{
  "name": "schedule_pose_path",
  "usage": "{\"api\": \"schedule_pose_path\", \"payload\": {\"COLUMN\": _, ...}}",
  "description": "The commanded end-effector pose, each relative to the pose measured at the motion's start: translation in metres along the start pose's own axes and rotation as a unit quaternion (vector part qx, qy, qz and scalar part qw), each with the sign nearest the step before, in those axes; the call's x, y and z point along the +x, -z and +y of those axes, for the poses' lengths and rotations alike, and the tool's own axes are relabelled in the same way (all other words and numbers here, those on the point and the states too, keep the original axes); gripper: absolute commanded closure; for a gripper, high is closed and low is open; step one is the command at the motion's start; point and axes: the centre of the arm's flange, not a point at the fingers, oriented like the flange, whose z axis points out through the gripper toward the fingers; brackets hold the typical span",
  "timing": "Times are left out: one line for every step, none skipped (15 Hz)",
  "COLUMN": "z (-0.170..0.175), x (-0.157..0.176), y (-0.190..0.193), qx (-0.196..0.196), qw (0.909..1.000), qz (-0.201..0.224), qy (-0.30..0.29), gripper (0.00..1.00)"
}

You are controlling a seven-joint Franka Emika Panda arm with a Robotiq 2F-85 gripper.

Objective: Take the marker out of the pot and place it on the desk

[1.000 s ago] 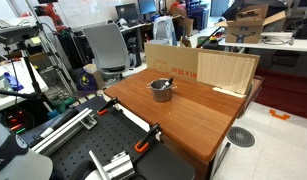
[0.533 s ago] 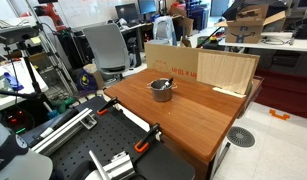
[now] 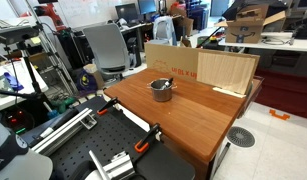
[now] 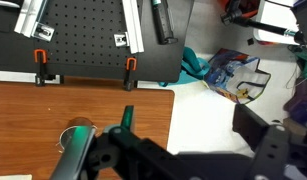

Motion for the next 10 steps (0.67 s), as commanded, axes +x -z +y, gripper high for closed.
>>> {"api": "schedule_pose_path", "payload": {"z": 0.0, "x": 0.0, "y": 0.0, "qx": 0.0, "qw": 1.0, "qz": 0.0, "qy": 0.0, "gripper": 0.0}}
{"api": "schedule_pose_path", "payload": {"z": -0.001, "x": 0.002, "y": -0.001, "qx": 0.006, "qw": 0.9999, "qz": 0.006, "qy": -0.008, "gripper": 0.0}}
{"api": "schedule_pose_path", "payload": {"z": -0.001, "x": 0.006, "y": -0.003, "qx": 0.013, "qw": 0.9996, "qz": 0.012, "qy": -0.02, "gripper": 0.0}}
{"api": "schedule_pose_path", "payload": {"z": -0.001, "x": 0.009, "y": -0.004, "qx": 0.016, "qw": 0.9994, "qz": 0.014, "qy": -0.028, "gripper": 0.0}}
{"api": "schedule_pose_path", "payload": {"z": 0.001, "x": 0.014, "y": -0.008, "qx": 0.016, "qw": 0.9989, "qz": 0.018, "qy": -0.04, "gripper": 0.0}}
{"api": "schedule_pose_path", "payload": {"z": 0.002, "x": 0.017, "y": -0.011, "qx": 0.018, "qw": 0.9983, "qz": 0.021, "qy": -0.05, "gripper": 0.0}}
{"api": "schedule_pose_path", "payload": {"z": 0.005, "x": 0.021, "y": -0.017, "qx": 0.016, "qw": 0.9975, "qz": 0.027, "qy": -0.062, "gripper": 0.0}}
{"api": "schedule_pose_path", "payload": {"z": 0.01, "x": 0.025, "y": -0.024, "qx": 0.015, "qw": 0.9966, "qz": 0.03, "qy": -0.075, "gripper": 0.0}}
{"api": "schedule_pose_path", "payload": {"z": 0.016, "x": 0.029, "y": -0.031, "qx": 0.012, "qw": 0.9954, "qz": 0.032, "qy": -0.089, "gripper": 0.0}}
{"api": "schedule_pose_path", "payload": {"z": 0.023, "x": 0.033, "y": -0.038, "qx": 0.008, "qw": 0.9941, "qz": 0.033, "qy": -0.103, "gripper": 0.0}}
